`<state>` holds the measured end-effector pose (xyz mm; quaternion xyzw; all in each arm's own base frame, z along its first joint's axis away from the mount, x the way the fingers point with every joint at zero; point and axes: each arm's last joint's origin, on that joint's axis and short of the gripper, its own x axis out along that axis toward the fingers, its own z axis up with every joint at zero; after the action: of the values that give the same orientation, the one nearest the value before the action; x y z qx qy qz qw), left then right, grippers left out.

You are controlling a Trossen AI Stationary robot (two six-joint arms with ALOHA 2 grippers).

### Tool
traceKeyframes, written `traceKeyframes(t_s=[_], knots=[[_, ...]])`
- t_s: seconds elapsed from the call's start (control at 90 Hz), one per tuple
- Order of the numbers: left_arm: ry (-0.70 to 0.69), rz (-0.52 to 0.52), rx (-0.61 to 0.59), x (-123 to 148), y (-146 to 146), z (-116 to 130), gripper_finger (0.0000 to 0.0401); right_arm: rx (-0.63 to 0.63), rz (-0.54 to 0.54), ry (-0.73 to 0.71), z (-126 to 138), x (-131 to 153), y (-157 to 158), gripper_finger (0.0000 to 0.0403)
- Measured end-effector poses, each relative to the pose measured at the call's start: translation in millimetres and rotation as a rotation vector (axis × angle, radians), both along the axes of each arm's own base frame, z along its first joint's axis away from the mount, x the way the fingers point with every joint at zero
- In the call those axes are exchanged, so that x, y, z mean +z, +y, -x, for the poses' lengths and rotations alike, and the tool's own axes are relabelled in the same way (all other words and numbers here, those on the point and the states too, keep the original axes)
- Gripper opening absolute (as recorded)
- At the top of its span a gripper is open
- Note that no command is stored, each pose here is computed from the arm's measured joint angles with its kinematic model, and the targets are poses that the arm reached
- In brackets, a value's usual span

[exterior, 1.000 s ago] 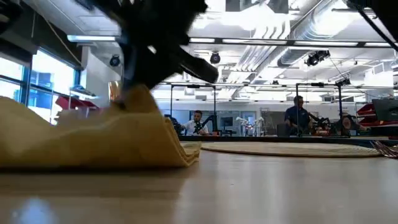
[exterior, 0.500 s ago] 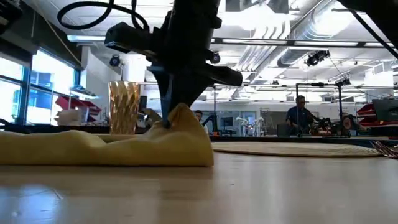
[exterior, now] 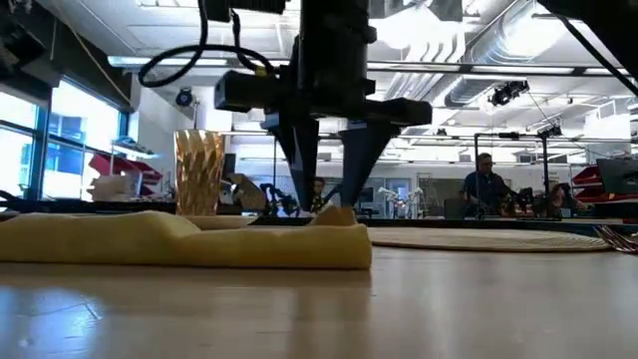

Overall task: Set table place
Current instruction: Fold the yellow table napkin

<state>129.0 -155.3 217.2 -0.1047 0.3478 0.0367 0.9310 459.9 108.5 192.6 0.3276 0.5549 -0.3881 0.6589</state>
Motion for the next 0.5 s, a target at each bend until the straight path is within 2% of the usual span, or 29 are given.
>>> traceKeyframes(t_s=[0.056, 0.133, 0.189, 0.267, 0.389, 0.5], knots=[[-0.012, -0.002, 0.015, 1.0, 2.7, -5.6, 0.0083, 0.098, 0.018, -0.054, -2.5, 16.1, 0.1, 0.0201], [-0.021, -0.025, 0.039, -0.2, 7.2, -16.4, 0.0083, 0.297, 0.017, -0.090, -5.2, 28.9, 2.2, 0.0199], [-0.010, -0.041, 0.053, -3.4, 10.3, -25.8, 0.0083, 0.429, -0.027, -0.074, -6.3, 23.2, 3.6, 0.0189], [0.022, -0.026, 0.046, -11.0, 12.2, -42.7, 0.0083, 0.540, -0.083, -0.054, -8.1, 4.3, 3.9, 0.0166], [0.101, -0.022, 0.016, -32.3, 14.5, -68.9, 0.0083, 0.579, -0.111, -0.050, -7.4, -20.9, -0.8, 0.0125], [0.200, -0.049, 0.106, -59.2, 25.1, -86.3, 0.0083, 0.506, -0.097, 0.059, 4.6, -47.9, -7.0, 0.0092]])
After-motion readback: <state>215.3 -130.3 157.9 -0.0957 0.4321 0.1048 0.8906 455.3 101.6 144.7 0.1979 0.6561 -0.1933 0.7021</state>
